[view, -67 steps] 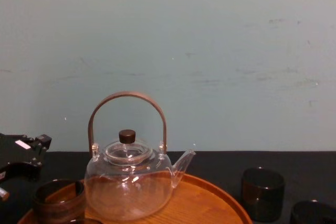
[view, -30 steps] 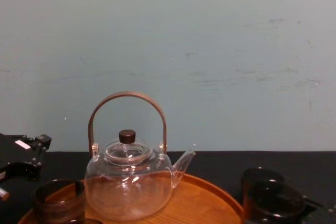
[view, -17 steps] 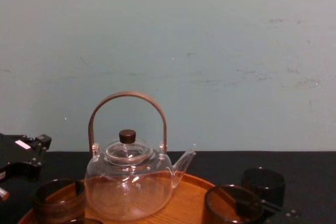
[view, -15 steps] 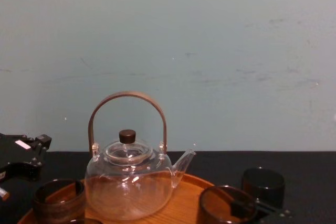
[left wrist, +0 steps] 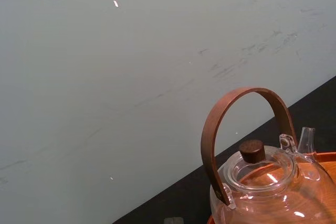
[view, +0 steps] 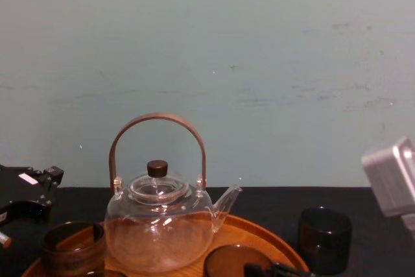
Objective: Pick up the glass from the table and place it on the tray.
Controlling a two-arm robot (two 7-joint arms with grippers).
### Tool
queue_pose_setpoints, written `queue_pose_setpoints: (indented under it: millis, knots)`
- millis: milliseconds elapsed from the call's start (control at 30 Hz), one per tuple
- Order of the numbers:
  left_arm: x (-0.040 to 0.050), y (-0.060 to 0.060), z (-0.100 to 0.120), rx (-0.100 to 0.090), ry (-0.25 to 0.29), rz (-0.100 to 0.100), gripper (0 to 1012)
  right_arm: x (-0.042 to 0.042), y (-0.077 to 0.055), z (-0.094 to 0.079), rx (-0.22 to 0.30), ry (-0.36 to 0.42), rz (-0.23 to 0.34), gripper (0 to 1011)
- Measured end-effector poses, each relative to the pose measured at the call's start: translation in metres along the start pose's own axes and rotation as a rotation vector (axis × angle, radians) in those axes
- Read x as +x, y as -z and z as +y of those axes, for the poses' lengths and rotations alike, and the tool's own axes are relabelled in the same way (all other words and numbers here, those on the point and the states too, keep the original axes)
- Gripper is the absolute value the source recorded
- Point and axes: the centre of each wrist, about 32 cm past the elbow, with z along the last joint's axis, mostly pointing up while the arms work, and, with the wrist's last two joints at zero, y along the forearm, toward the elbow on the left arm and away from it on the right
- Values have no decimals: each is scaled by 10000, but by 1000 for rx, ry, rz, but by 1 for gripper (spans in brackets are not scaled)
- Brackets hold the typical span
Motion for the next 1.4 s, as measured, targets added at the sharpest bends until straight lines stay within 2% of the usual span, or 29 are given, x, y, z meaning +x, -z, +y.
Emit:
queue_pose_setpoints:
  millis: [533,1400]
  knots:
    - [0,0,0,0,0,0,0,-76,34,149,-11,-50,-1,907]
    - [0,0,0,0,0,0,0,-94,96,206,-34,-62,2,906]
